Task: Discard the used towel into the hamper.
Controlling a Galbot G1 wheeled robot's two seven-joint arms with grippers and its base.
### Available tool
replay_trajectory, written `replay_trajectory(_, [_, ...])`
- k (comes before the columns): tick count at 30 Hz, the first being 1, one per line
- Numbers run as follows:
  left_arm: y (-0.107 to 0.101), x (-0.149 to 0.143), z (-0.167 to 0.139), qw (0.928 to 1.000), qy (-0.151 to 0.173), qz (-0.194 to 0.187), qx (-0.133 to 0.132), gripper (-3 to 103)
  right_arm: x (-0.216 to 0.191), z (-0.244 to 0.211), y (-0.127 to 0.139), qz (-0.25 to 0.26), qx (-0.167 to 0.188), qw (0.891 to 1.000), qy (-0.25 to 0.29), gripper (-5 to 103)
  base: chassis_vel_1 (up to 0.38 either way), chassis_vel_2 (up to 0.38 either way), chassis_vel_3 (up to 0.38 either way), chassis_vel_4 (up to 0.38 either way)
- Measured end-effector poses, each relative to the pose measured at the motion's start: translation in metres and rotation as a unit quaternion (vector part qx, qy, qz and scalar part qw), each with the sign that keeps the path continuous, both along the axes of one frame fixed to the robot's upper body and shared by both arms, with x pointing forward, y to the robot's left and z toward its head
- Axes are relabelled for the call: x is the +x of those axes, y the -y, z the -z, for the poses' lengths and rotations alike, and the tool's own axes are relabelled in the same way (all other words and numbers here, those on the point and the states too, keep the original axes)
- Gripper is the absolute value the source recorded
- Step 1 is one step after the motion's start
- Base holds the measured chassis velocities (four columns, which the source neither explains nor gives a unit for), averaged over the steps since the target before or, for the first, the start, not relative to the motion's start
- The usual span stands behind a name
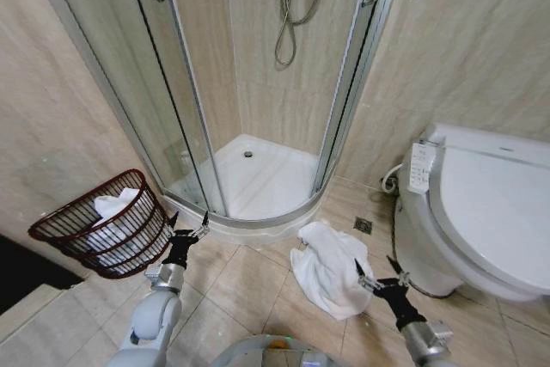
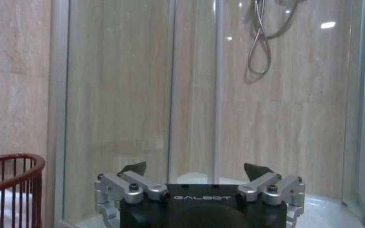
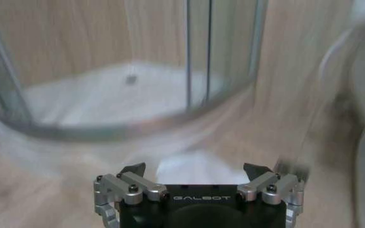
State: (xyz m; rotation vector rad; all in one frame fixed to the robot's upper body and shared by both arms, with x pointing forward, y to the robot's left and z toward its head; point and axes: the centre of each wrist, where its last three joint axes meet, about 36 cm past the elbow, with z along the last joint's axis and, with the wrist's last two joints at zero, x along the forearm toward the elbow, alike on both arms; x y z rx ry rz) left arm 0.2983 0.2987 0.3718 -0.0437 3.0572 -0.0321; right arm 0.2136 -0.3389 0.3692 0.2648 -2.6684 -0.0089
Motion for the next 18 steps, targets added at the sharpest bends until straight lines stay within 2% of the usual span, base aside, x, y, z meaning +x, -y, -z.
replay_trajectory(4, [0.002, -0.004, -0.005, 1.0, 0.004, -0.003, -0.002, 100, 0.032, 0.018, 0.015, -0.009, 0.002, 0.998, -0.065, 100, 0.0, 0.0, 0.0, 0.0])
replay_trajectory(9, [-0.002, -0.007, -0.008, 1.0, 0.005, -0.008, 0.001, 100, 0.066, 0.042, 0.035, -0.022, -0.019, 0.996, -0.082, 100, 0.0, 0.0, 0.0, 0.0])
replay_trajectory(12, [-0.005, -0.01, -0.009, 0.9999, 0.005, -0.014, 0.003, 100, 0.097, 0.064, 0.058, -0.044, -0.031, 0.994, -0.091, 100, 0.0, 0.0, 0.0, 0.0])
replay_trajectory(16, [-0.005, -0.011, -0.009, 0.9998, 0.005, -0.017, 0.002, 100, 0.115, 0.083, 0.075, -0.063, -0.037, 0.992, -0.1, 100, 0.0, 0.0, 0.0, 0.0])
replay_trajectory(18, [-0.004, -0.011, -0.01, 0.9998, 0.003, -0.018, 0.0, 100, 0.127, 0.096, 0.083, -0.072, -0.026, 0.991, -0.106, 100, 0.0, 0.0, 0.0, 0.0])
